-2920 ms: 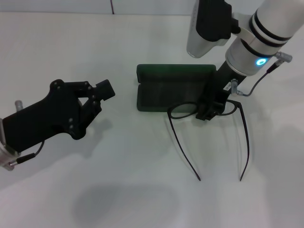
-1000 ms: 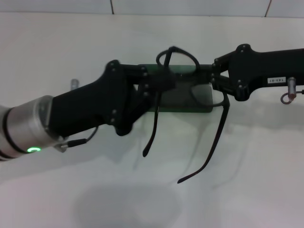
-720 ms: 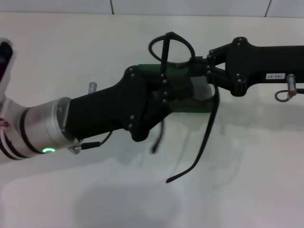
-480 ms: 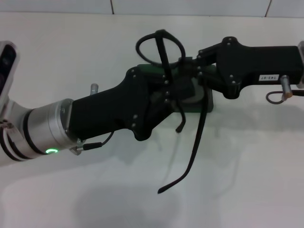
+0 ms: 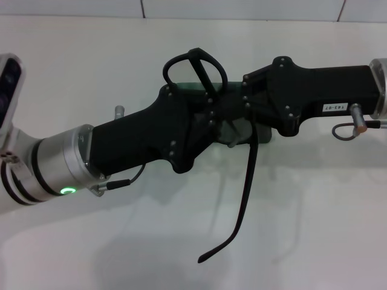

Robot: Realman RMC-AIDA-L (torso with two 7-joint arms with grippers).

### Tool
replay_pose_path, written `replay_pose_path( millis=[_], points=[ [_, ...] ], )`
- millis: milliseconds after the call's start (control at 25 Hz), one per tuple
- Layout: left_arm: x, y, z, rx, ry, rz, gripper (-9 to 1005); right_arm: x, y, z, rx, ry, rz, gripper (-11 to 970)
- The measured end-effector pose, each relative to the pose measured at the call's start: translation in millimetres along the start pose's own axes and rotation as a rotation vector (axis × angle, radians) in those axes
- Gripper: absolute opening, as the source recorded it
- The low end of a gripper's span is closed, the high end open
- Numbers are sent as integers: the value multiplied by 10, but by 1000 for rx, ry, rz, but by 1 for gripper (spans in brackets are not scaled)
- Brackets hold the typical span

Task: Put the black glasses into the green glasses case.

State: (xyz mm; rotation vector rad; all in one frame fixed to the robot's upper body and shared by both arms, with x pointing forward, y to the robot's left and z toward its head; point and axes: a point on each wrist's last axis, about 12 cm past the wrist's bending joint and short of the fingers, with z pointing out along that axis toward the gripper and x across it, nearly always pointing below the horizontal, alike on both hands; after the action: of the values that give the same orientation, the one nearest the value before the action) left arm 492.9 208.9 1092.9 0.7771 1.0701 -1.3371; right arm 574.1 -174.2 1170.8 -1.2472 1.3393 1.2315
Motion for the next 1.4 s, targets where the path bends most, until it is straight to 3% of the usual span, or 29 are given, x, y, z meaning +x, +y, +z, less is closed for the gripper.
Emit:
replay_pose_path(
  millis=[200,360,640,760,920,1080,1240,1400],
  points=[
    [-11,-9,20,32,7,1,19,21,-8,-72,36,-18,-3,57],
    [-23,-46,21,80,12,11,19,-9,-26,-282,102,-75,-14,57],
    [-13,-55,-1,77,21,32,20,-275,114,-855,143,-347,-82,56],
    [-1,-59,19,87,26,56,20,-340,144,-901,140,-459,-100,56],
    [30,-101,109,179,51,97,19,-319,119,-780,131,-552,-84,56],
    [33,-172,201,267,17,156,19,-222,-10,-478,137,-503,-64,57],
    [13,-191,252,261,-44,182,20,-143,-89,-210,121,-425,-55,57],
    [-14,-203,229,186,-124,209,20,-62,-123,-40,121,-328,-62,56]
  ],
)
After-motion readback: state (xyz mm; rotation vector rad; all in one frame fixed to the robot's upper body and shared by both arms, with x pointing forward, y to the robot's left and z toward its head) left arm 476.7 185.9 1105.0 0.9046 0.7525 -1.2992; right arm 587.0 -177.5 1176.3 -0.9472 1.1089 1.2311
